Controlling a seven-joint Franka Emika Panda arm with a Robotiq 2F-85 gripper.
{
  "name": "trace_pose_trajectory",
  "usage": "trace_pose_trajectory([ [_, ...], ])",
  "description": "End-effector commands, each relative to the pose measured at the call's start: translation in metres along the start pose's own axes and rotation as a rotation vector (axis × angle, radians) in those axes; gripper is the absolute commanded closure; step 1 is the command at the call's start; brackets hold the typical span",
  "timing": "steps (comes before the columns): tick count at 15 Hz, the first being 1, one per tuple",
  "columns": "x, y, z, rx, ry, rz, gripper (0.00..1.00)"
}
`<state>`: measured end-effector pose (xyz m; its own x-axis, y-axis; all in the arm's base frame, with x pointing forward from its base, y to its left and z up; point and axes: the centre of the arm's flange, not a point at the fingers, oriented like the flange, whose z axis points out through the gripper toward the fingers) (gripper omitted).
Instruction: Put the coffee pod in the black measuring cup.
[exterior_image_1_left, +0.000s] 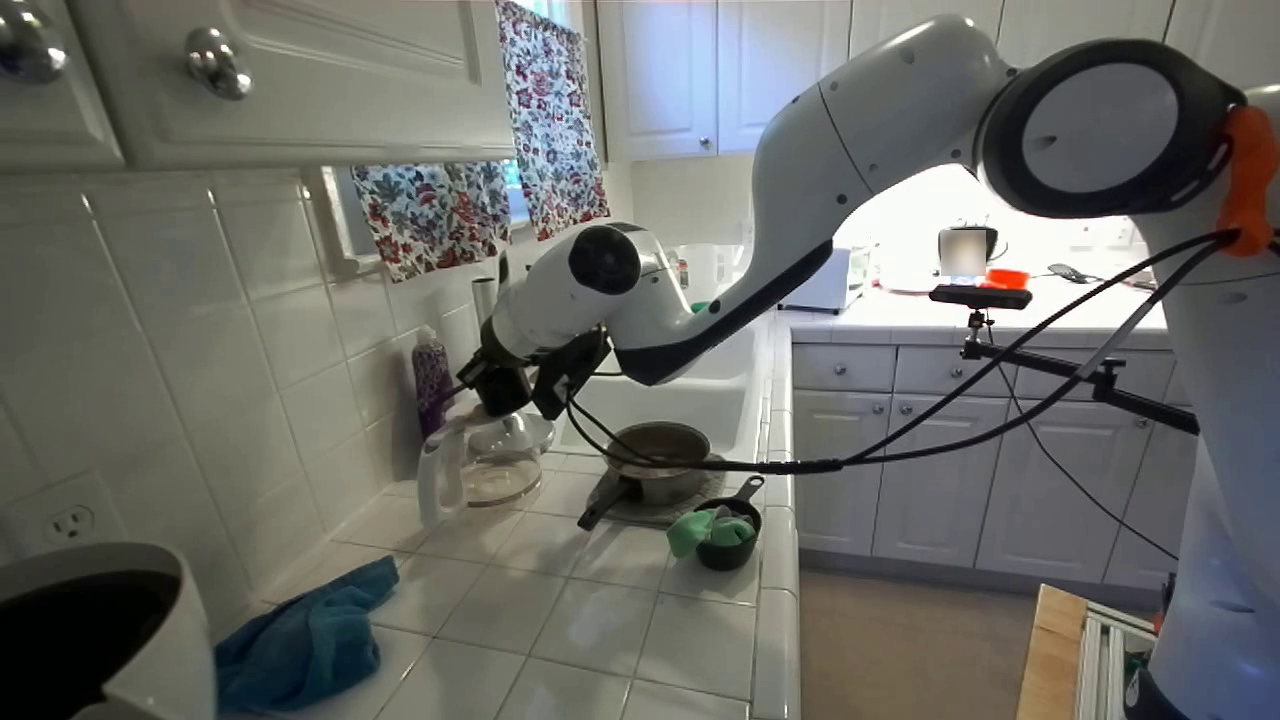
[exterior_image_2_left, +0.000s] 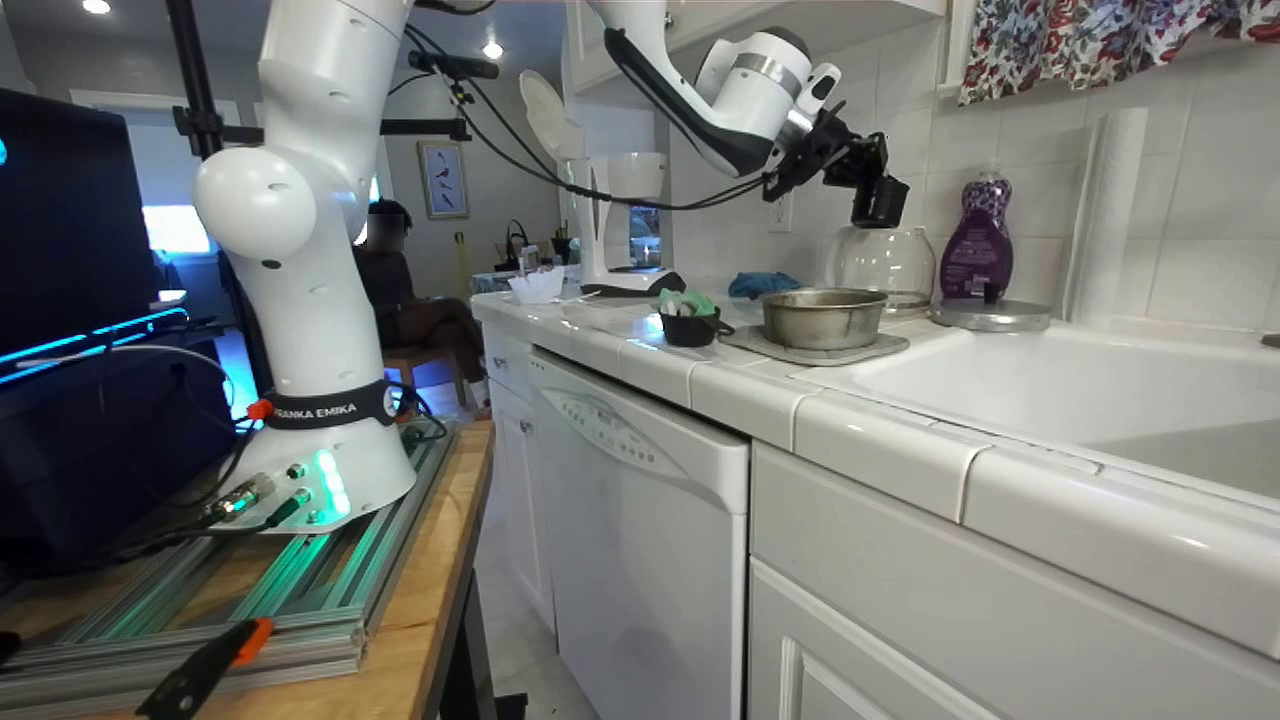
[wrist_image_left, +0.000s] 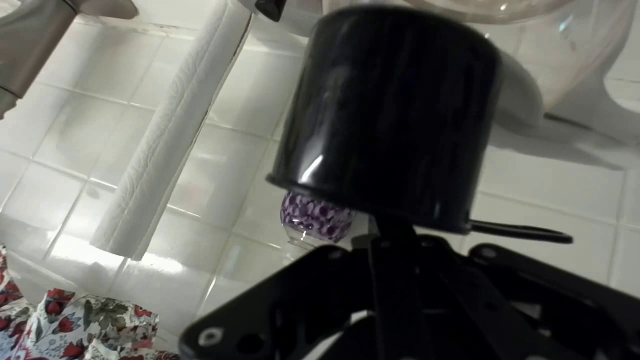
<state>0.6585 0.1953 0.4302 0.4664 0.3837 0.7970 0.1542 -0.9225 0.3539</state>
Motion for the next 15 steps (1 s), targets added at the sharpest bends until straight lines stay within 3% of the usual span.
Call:
trace_pose_trajectory([
  [1,0.01,0.0,0.011,0.036,-0.004,-0.002,1.0],
  [15,0.014,-0.01,0.002,0.028,-0.009,-0.04,1.0],
])
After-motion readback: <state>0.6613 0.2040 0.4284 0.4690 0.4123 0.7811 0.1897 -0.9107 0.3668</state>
